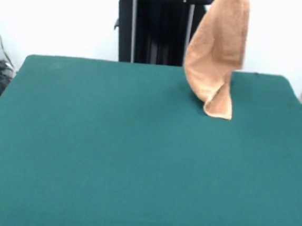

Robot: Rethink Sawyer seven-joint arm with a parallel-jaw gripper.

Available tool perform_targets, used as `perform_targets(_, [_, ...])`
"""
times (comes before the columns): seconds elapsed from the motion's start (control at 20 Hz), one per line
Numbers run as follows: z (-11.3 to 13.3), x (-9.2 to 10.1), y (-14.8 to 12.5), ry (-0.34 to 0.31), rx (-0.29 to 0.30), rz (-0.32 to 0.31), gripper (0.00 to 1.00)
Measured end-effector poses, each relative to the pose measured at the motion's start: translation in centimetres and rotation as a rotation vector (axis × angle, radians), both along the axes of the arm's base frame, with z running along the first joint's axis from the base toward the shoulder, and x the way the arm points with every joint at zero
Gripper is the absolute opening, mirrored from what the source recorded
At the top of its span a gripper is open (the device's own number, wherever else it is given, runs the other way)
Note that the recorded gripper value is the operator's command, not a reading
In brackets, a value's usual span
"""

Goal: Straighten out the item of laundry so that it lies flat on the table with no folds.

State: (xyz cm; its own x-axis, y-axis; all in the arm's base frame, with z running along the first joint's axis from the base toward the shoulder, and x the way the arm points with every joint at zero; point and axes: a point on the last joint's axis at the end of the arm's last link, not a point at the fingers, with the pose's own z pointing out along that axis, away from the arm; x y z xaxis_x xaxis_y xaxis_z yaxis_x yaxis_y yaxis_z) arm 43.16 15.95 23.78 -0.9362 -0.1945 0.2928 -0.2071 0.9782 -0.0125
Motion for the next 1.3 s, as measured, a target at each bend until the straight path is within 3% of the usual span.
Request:
perform_targets(0.5, [-0.1, 1.6, -0.9, 0.006, 0.035, -0.073, 0.00])
perform_targets(0.7, [0.0, 2.8, -2.0, -0.026, 0.046, -0.109, 0.00])
perform_targets(1.05, [0.2, 5.0, -3.2, -0.081, 0.055, -0.124, 0.00])
perform_targets(1.15, [-0.4, 6.8, -3.9, -0.104, 0.052, -0.108, 0.00])
perform_targets(1.3, [-1.1, 7.9, -4.5, -0.120, 0.047, -0.090, 0.00])
